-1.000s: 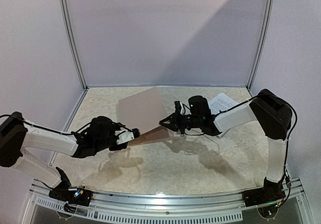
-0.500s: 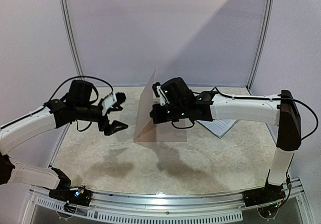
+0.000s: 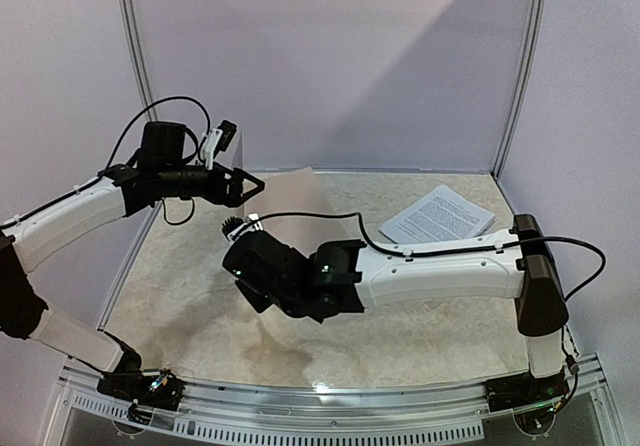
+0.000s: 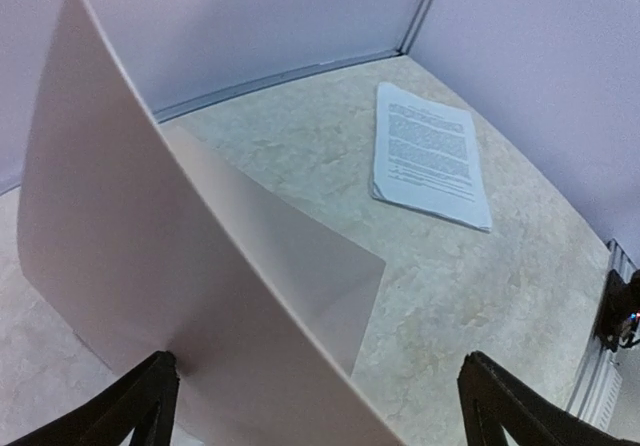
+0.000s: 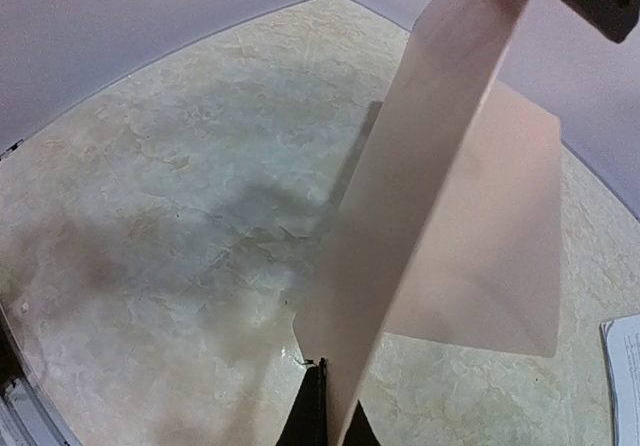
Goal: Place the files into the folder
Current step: Pass from the right arm to the left, then open the file at the center of the board.
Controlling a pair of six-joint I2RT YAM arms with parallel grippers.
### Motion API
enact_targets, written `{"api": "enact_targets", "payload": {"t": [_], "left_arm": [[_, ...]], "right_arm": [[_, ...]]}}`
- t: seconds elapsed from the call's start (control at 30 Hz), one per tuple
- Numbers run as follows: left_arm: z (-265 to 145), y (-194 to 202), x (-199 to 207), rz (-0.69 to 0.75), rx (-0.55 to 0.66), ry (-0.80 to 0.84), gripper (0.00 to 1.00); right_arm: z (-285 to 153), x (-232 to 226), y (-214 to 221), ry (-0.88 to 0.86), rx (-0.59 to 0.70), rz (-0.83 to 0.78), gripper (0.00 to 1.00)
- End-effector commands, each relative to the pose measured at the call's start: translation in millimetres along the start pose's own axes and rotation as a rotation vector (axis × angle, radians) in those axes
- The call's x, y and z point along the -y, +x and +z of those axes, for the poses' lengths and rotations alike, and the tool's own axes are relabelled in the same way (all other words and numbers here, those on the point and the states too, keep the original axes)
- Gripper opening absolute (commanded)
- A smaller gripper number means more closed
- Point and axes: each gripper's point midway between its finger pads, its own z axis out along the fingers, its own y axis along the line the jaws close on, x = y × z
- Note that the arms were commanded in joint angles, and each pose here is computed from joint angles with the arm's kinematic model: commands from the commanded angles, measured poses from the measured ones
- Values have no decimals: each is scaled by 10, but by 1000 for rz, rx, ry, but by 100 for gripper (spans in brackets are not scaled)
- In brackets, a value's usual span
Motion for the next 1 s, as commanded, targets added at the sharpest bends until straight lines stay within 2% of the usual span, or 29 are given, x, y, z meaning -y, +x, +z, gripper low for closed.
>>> {"api": "enact_targets", "payload": {"t": [0.0,0.1,0.23,0.43,0.47,0.57,0.77,0.87,0.97], "left_arm": [[-48,102,-430,-101,-35,-210,96],[-127,169,-573,-86,-52,-279,81],[-230,260,-721,-99,-74,-349,54],[-365,357,-721,-118,-125,-337,0],[-399,363,-719,-117,-122,-338,0],[-484,514,-841,-139,-132,-356,0],[-499,1045,-1148,-208,-201,-330,0],[-397,1266,-1174,-192,-260,-250,0],[-312,1461,-1247,-202,-313,-202,0]], "right_arm": [[129,-11,172,88,-3,-99,0],[140,-112,128,56,22,-105,0],[170,-194,96,33,38,-109,0],[162,-329,71,3,53,-162,0],[167,-349,97,-9,46,-171,4],[117,-401,149,-65,29,-172,30],[-345,-263,199,-254,61,-82,58],[-571,103,169,-319,67,37,61],[-614,678,304,-266,42,213,60]]}}
